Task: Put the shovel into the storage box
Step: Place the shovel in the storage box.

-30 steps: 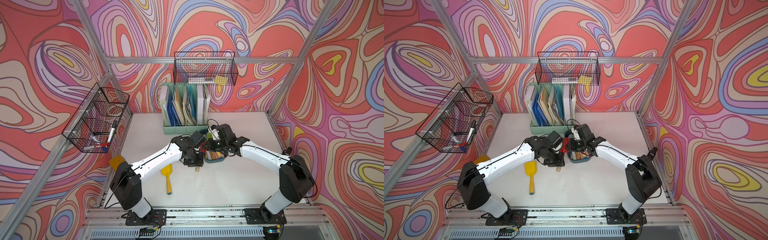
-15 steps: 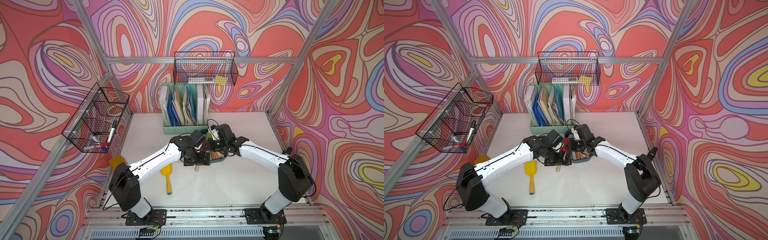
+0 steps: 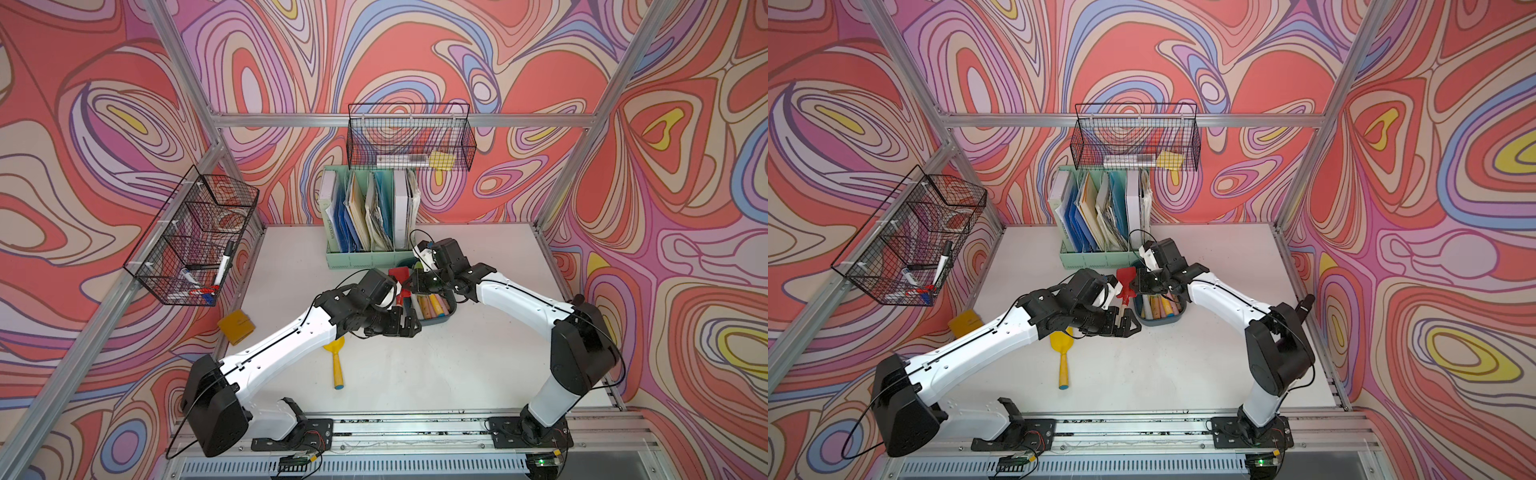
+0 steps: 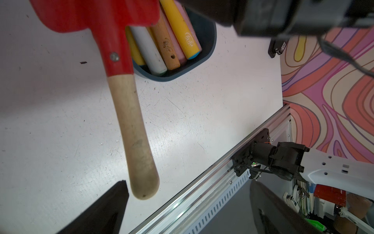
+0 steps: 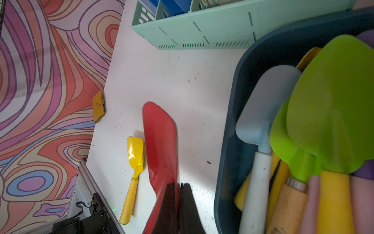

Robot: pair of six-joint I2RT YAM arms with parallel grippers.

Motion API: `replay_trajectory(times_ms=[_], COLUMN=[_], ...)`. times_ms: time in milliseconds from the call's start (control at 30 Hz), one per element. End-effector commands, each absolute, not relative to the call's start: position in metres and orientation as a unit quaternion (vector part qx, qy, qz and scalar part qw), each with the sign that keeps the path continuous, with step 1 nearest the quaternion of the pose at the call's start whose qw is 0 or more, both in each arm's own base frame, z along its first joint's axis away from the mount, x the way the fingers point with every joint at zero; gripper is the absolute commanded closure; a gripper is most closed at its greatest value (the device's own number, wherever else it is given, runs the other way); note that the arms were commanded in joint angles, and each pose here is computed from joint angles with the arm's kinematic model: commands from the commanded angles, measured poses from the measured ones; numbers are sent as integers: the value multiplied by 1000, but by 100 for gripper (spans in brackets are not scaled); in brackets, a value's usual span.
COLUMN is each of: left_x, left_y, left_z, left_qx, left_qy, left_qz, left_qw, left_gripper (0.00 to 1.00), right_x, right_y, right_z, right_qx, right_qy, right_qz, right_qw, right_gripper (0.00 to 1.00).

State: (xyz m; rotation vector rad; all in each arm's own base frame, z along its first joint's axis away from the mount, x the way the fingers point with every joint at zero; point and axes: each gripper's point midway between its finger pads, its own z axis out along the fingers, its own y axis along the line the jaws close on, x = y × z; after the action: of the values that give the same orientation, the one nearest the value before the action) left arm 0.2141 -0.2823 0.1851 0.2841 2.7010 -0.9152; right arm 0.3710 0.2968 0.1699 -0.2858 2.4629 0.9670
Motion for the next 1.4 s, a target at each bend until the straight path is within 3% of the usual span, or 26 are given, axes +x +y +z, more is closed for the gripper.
replay_trajectory(times_ms=[0, 433, 1367], left_x=[218, 229, 234], left_y=[-289, -269, -253], left_z=[203, 203, 184], left_qx=[100, 50, 5], left_qy=[915, 920, 930], left_qz=[-352, -338, -326], left_qw=[173, 191, 170], left_gripper=[1, 1, 1], right_x=[383, 409, 449], right_y=[283, 263, 257], right_z=[177, 165, 115], right_qx=[-138, -263, -245], right_qy=[886, 870, 879], right_qz=[372, 352, 359], right_qw=[240, 224, 199], right_gripper=[100, 100, 100])
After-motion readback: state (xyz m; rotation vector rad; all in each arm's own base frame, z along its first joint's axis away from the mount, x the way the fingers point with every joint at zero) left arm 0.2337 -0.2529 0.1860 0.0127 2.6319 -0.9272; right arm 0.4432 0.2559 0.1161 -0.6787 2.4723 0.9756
